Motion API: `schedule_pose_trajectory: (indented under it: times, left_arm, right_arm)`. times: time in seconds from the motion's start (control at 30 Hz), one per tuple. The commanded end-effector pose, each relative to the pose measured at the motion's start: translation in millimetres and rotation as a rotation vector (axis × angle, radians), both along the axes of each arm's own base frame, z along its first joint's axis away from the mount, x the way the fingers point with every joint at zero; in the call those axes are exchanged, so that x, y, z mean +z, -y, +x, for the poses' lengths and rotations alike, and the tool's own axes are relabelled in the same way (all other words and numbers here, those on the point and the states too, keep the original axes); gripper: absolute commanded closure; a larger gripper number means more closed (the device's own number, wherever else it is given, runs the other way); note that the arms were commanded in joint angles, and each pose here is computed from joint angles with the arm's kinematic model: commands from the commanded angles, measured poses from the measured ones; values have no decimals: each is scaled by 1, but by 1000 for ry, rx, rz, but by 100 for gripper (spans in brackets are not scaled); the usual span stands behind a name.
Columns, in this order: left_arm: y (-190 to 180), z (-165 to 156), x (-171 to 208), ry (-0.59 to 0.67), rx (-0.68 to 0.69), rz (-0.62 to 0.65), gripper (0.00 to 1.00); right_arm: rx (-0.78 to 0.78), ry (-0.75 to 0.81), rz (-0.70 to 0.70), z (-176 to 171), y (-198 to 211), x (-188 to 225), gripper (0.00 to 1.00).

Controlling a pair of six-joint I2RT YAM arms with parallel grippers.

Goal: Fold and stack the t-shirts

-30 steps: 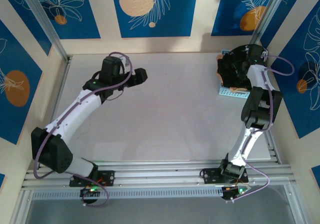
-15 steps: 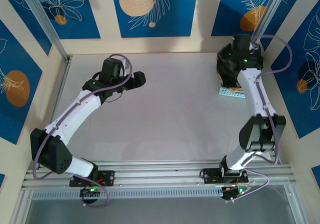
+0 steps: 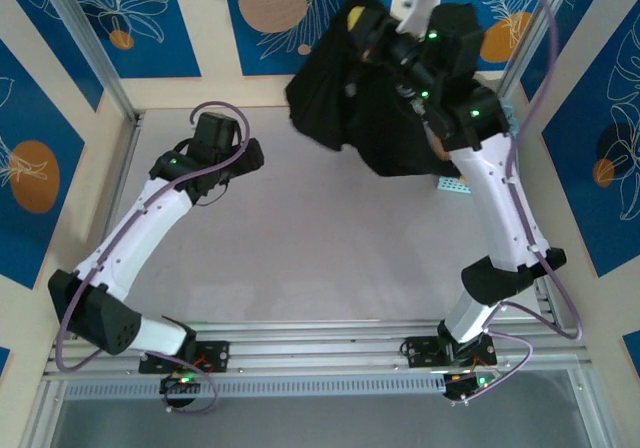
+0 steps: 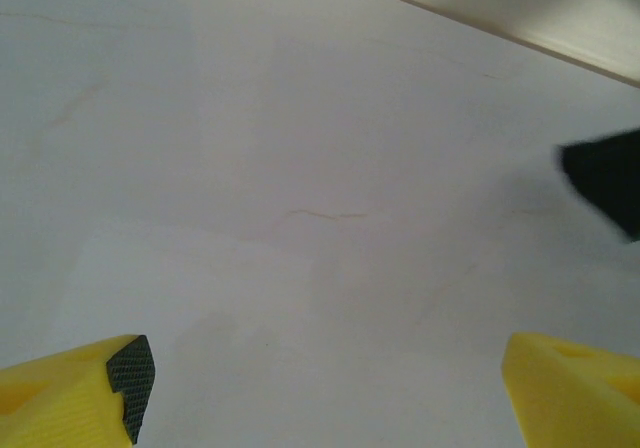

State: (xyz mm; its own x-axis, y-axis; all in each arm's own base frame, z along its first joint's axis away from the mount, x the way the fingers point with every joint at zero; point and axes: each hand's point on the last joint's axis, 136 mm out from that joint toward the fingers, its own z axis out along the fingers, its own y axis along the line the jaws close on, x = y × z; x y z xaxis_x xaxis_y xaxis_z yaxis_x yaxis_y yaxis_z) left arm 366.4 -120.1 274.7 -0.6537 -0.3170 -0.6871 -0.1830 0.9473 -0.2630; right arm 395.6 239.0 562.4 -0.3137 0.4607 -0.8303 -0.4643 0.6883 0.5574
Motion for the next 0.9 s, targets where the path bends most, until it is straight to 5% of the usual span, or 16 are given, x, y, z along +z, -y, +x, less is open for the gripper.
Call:
schedule_pose_trajectory:
  times: [0.0, 0.37, 0.63, 0.87]
  left_arm:
    - [-39, -23, 23, 49, 122, 91, 9]
    - [-34, -65, -35, -124, 88, -19, 10]
    - [23, -78, -133, -411, 159, -396, 1]
    - [71, -43, -154, -495, 159, -558, 0]
  right_arm:
    - [95, -175, -72, 2, -39, -71, 100]
    - [240, -927, -143, -51, -80, -317, 100]
    - [220, -997, -270, -101, -44, -357, 100]
    - [175, -992, -296, -113, -13, -362, 100]
